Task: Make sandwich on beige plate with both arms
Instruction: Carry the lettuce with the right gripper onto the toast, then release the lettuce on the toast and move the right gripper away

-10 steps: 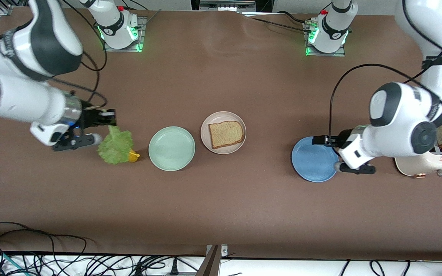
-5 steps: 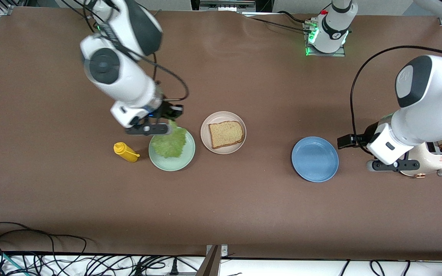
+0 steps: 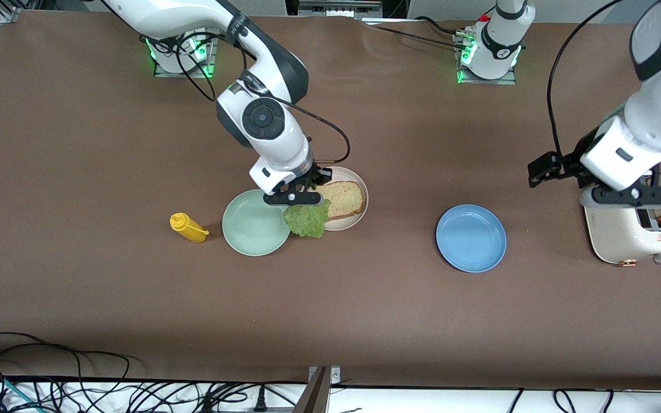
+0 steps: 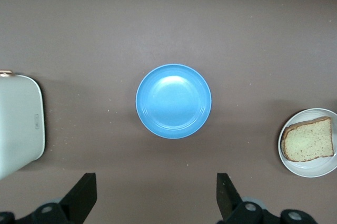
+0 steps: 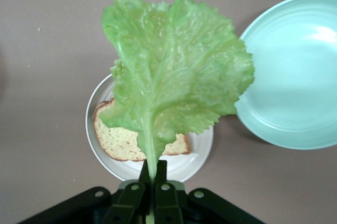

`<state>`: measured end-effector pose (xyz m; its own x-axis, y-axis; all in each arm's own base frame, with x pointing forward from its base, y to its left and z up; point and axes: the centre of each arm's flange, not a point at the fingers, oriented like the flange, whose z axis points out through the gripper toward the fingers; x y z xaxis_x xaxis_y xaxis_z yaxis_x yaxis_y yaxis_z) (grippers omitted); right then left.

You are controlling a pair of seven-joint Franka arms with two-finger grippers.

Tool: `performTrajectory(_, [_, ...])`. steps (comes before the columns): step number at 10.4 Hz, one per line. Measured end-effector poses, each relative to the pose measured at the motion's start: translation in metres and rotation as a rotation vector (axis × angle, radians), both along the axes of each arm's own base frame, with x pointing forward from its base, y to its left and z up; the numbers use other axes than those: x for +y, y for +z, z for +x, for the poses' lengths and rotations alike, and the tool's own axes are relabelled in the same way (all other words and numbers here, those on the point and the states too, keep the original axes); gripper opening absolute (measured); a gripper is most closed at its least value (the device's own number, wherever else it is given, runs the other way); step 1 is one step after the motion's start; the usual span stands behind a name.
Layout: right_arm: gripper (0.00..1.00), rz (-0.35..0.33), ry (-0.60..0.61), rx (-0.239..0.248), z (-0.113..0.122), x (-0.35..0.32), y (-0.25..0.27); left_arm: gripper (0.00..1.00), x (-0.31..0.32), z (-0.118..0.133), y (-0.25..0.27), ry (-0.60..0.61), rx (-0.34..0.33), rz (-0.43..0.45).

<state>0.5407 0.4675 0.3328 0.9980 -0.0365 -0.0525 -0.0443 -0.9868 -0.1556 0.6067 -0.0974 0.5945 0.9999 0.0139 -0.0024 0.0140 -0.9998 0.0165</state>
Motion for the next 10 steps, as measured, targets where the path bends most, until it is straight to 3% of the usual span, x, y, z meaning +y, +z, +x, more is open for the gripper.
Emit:
performTrajectory(4, [0.04,-0.042,-0.003,-0.030,-0.044,0.057,-0.070,1.00,0.016,-0.015,0.008,0.020,0.030,0.016])
performTrajectory(7, [0.05,-0.053,-0.037,-0.026,-0.048,0.060,-0.080,1.00,0.008,-0.044,0.011,-0.032,0.001,0.026])
performTrajectory(10, [0.41,-0.053,-0.047,-0.024,-0.049,0.062,-0.080,1.00,0.011,-0.071,0.017,-0.064,-0.004,0.038])
